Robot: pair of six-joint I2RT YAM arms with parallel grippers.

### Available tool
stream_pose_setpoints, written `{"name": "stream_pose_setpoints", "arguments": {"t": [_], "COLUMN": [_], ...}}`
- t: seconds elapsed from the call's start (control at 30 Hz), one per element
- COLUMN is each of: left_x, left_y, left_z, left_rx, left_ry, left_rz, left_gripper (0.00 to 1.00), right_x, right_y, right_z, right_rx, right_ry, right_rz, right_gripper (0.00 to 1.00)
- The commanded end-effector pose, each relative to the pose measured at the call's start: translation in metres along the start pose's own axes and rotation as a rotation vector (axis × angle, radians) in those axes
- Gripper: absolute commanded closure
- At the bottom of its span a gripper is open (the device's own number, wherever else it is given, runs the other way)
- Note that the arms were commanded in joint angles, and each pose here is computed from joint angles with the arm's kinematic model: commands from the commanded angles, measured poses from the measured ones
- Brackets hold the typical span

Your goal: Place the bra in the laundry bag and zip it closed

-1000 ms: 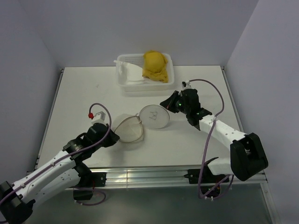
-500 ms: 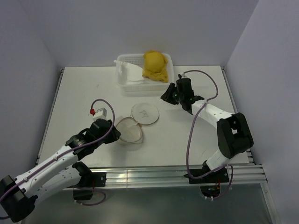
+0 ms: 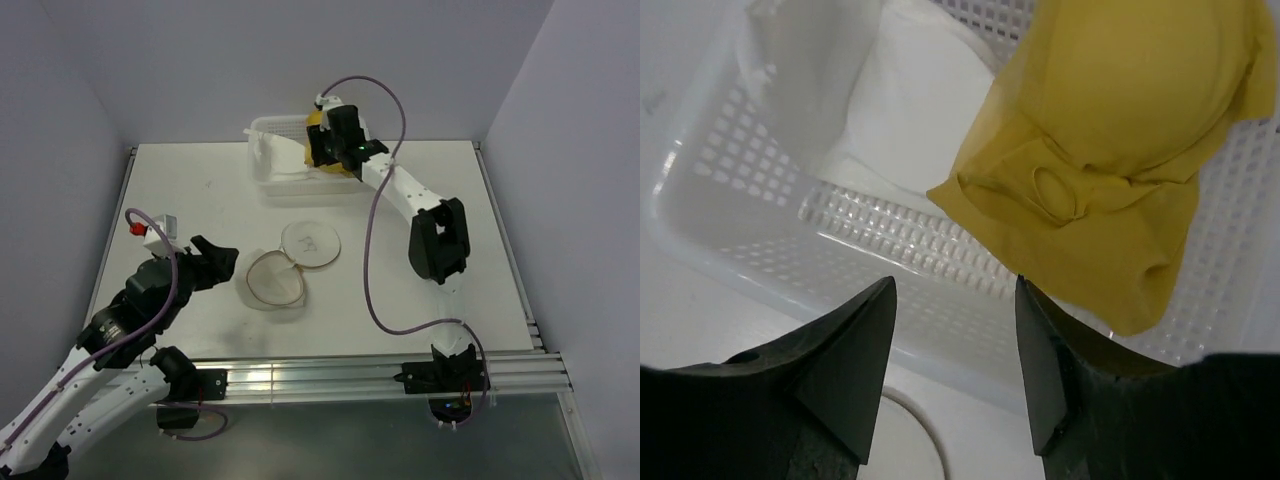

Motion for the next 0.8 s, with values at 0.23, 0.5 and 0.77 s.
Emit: {"name": "stream_pose_setpoints", "arguments": {"t": [0.23,0.5,0.77], "left_x": [-0.006,-0.006,-0.002], "left_y": [-0.008,-0.016,-0.024], "left_z": [0.010,0.008,0.009], "left_rx": [-0.025,-0.007,0.007], "left_ry": [-0.190,-0.213,-0.204], "left_rz": [-0.019,-0.019,-0.018], "left_gripper": [0.25,0.26,0.26], "right_x": [-0.010,-0.020,-0.019], "right_y": [-0.050,-0.073,-0.048], "right_z": [-0.012,-0.031,0.027], "right_rx": [0.122,0.148,-0.050], "right_ry": [0.346,0.351,0.286], "right_rz": [-0.048,-0.110,-0.155], "right_gripper": [0.32,0.49,1.00]}}
Point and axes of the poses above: each gripper's point midway between its finger pads, its own y axis back along the fingers, its own x axis along the line the jaws close on, z = x × y, the point moved 2 cm from there along y, back along the fingers, and after that the axes turned 9 degrees about y, right-handed, at the moved point
